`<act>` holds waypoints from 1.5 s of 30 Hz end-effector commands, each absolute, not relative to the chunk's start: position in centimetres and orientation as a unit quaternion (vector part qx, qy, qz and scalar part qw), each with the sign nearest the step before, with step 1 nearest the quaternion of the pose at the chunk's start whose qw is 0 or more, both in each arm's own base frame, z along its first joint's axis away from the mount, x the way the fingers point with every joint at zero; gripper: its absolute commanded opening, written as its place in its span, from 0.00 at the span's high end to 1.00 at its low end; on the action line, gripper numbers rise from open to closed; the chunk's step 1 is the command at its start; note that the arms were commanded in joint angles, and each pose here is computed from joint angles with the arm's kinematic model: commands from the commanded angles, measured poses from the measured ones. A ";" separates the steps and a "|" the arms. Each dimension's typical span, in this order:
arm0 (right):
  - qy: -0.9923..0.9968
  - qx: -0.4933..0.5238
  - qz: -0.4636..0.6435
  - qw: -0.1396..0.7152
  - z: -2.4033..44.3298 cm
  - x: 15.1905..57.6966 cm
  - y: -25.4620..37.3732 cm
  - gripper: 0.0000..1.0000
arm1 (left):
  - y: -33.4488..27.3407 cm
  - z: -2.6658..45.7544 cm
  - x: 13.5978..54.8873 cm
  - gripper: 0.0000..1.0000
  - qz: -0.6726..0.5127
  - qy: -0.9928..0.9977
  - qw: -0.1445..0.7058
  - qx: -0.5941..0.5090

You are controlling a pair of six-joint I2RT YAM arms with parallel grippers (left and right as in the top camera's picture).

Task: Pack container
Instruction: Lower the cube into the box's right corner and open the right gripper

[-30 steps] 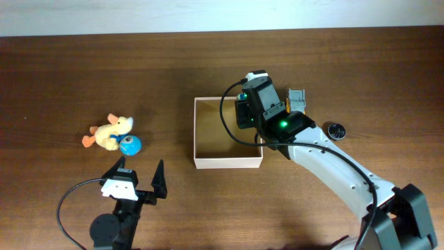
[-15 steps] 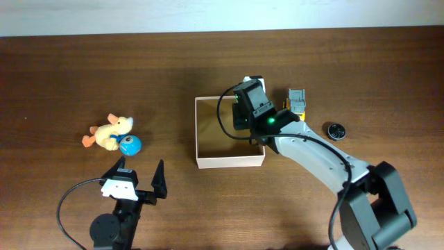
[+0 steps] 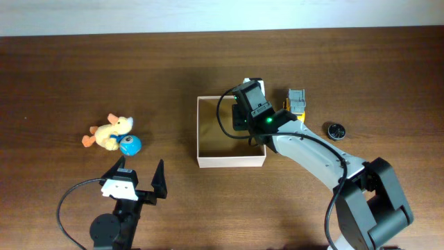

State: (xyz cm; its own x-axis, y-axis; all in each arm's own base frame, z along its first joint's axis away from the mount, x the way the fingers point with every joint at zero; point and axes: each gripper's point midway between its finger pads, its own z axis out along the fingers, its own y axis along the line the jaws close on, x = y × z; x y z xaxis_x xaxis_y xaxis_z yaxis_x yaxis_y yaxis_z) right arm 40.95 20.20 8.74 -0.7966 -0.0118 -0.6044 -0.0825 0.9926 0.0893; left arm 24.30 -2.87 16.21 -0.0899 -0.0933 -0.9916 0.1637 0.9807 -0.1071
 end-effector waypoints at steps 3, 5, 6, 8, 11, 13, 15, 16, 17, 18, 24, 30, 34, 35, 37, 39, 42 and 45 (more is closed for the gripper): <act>0.943 -0.024 0.055 0.327 9.3 41.2 20.6 0.38 | -3.2 16.2 24.2 0.01 -0.094 0.730 0.676 0.037; 0.943 -0.024 0.055 0.327 9.3 41.2 20.6 0.37 | -3.2 16.2 24.2 0.01 -0.094 0.730 0.676 0.037; 0.943 -0.024 0.055 0.327 9.3 41.2 20.6 0.36 | -3.2 16.2 24.2 0.01 -0.094 0.730 0.676 0.037; 0.943 -0.024 0.055 0.327 9.3 41.2 20.6 0.36 | -3.2 16.2 24.2 0.01 -0.094 0.730 0.676 0.037; 0.943 -0.024 0.056 0.328 9.3 41.3 20.6 0.36 | -3.2 16.2 24.2 0.01 -0.094 0.730 0.676 0.037; 0.943 -0.032 0.061 0.327 9.3 41.2 20.9 0.36 | -3.2 16.2 24.2 0.01 -0.094 0.730 0.676 0.037; 0.942 -0.055 0.078 0.322 9.4 41.1 21.8 0.36 | -3.2 16.2 24.2 0.01 -0.094 0.730 0.676 0.037; 0.941 -0.062 0.087 0.320 9.6 40.9 22.2 0.36 | -3.2 16.2 24.2 0.01 -0.094 0.730 0.676 0.037; 0.940 -0.079 0.099 0.317 9.7 40.7 22.9 0.36 | -3.2 16.2 24.2 0.01 -0.094 0.730 0.676 0.037; 0.939 -0.089 0.106 0.315 9.8 40.5 23.4 0.37 | -3.2 16.2 24.2 0.01 -0.094 0.730 0.676 0.037; 0.926 -0.164 0.147 0.306 10.3 38.7 27.0 0.49 | -3.2 16.2 24.2 0.01 -0.094 0.730 0.676 0.037; 0.923 -0.169 0.147 0.314 10.2 38.8 27.8 0.68 | -3.2 16.2 24.2 0.01 -0.094 0.730 0.676 0.037; 0.920 -0.172 0.143 0.321 9.3 39.5 28.0 0.68 | -3.2 16.2 24.2 0.01 -0.094 0.730 0.676 0.037; 0.920 -0.174 0.142 0.321 9.1 39.6 28.1 0.68 | -3.2 16.2 24.2 0.01 -0.094 0.730 0.676 0.037; 0.919 -0.175 0.142 0.322 8.3 40.0 28.3 0.67 | -3.2 16.2 24.2 0.01 -0.094 0.730 0.676 0.037; 0.920 -0.175 0.142 0.321 7.6 40.2 28.5 0.67 | -3.2 16.2 24.2 0.01 -0.094 0.730 0.676 0.037; 0.921 -0.176 0.141 0.319 6.6 40.5 28.7 0.67 | -3.2 16.2 24.2 0.01 -0.094 0.730 0.676 0.037; 0.920 -0.175 0.141 0.320 6.1 40.7 28.8 0.67 | -3.2 16.2 24.2 0.01 -0.094 0.730 0.676 0.037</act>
State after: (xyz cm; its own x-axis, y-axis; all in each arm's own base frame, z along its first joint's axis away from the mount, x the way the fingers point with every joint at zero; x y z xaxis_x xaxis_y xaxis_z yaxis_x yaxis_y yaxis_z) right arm 40.19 28.38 6.09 -0.7458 -0.2263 -0.6265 -0.4023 0.9026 0.1529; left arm 24.30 -2.87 16.21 -0.0899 -0.0933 -0.9916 0.1637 0.9807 -0.1071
